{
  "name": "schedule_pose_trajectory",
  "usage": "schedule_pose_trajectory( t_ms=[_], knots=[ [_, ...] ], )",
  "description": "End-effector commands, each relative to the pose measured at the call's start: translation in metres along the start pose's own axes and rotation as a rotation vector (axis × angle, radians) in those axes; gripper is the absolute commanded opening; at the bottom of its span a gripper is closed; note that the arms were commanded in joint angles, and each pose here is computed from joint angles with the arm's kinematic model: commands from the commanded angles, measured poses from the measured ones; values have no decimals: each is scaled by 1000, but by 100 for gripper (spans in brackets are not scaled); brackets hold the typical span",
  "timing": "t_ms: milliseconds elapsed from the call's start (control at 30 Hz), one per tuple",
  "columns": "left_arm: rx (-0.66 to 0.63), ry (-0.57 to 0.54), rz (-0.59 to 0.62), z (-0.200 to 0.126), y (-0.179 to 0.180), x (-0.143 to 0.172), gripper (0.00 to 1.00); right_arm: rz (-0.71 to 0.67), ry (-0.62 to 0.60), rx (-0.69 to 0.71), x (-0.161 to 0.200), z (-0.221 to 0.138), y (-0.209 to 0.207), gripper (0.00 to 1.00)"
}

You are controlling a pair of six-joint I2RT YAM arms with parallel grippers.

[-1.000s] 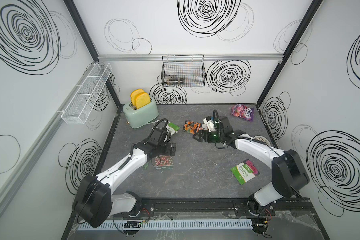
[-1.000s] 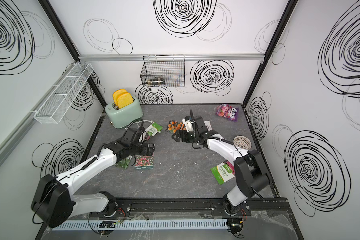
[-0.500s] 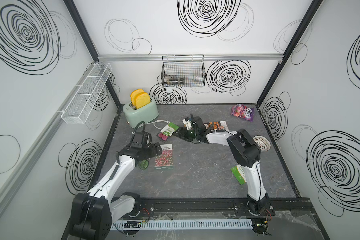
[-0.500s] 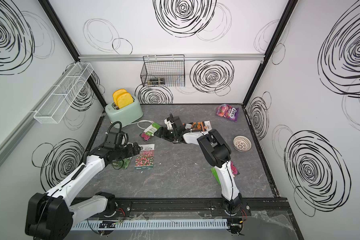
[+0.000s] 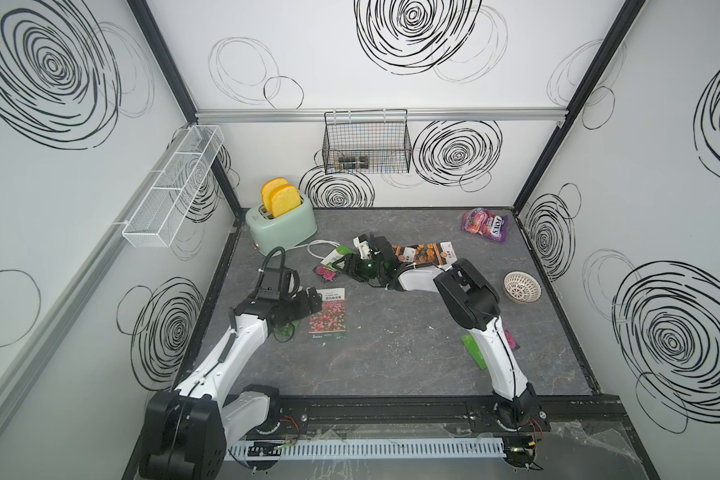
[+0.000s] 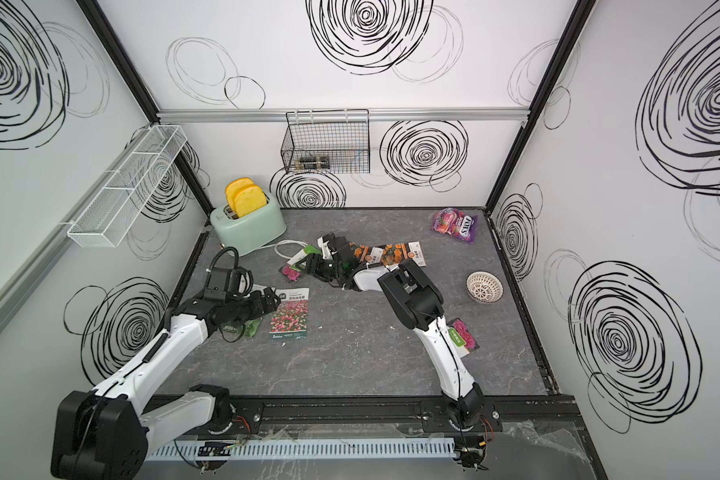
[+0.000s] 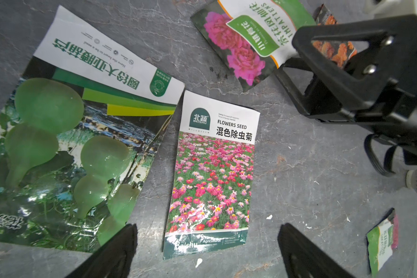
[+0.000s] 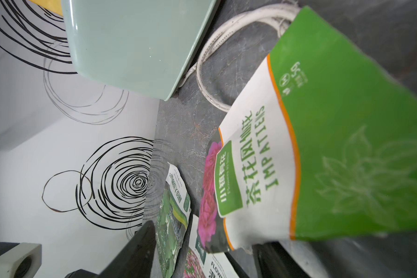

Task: Arrange the seed packets in a row
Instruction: Pick up the seed packet from the center of the board.

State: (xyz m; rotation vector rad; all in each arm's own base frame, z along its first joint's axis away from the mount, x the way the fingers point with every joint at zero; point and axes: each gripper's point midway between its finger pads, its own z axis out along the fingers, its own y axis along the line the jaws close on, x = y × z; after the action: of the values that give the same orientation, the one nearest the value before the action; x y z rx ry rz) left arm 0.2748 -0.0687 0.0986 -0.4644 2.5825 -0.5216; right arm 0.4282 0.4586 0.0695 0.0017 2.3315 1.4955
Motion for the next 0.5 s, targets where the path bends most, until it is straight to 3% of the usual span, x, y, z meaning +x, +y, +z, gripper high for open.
schedule_pose_trajectory(
  t_ms=[0,467],
  knots=[
    [32,-35,-8,-2,-6,-10,96,13,-30,-34,-7,9,14,58],
    [26,-44,11,-8,-9,-18,96,-7,-42,-28,-10,33,22,24]
  ],
)
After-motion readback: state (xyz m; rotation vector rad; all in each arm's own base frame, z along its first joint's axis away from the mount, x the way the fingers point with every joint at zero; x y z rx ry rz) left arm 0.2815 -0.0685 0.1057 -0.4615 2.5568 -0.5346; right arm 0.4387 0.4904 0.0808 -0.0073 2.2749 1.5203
